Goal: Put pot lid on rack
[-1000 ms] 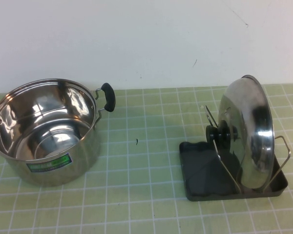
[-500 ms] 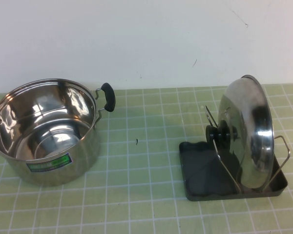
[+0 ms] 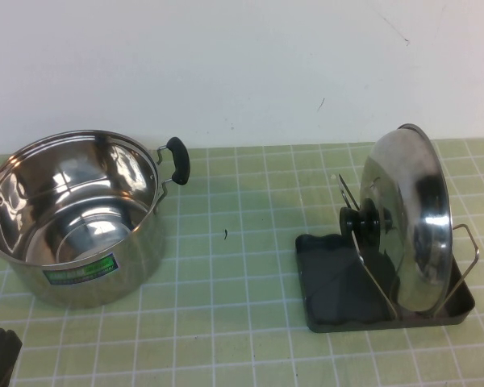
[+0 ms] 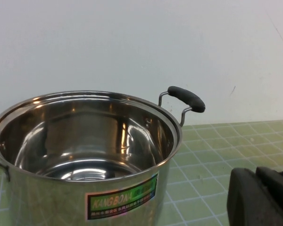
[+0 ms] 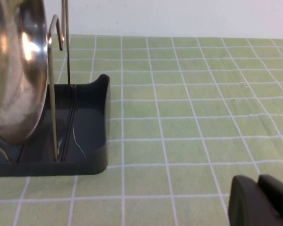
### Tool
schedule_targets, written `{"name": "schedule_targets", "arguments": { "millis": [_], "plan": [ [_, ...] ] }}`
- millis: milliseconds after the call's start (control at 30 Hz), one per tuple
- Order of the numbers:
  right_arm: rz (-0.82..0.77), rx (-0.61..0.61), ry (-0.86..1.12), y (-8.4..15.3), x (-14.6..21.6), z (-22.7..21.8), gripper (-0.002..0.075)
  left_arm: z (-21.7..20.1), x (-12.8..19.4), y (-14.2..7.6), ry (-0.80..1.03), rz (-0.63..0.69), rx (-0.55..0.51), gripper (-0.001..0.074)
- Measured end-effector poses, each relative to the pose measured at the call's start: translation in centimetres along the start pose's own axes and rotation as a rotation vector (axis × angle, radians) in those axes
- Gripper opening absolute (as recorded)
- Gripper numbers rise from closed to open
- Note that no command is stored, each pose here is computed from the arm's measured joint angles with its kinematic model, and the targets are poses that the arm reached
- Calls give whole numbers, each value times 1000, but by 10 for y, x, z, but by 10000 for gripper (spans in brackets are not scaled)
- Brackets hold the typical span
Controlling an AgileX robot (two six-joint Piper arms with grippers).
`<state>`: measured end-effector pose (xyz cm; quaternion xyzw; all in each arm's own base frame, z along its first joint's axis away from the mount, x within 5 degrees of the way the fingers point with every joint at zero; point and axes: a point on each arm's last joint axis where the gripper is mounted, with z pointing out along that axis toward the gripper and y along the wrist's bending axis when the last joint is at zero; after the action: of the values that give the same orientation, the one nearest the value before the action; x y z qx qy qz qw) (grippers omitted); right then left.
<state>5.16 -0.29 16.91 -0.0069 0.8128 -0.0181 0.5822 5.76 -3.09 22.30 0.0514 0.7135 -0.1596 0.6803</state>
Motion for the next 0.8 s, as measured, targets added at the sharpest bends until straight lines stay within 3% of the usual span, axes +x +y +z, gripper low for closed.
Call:
{"name": "schedule_targets", "arguments": {
  "millis": [700,800],
  "plan": [
    [-7,3,2,0,0,0,31,0,0,-2,-8,-38,24,1],
    [-7,3,2,0,0,0,31,0,-1,3,-32,-46,-28,1]
  ]
}}
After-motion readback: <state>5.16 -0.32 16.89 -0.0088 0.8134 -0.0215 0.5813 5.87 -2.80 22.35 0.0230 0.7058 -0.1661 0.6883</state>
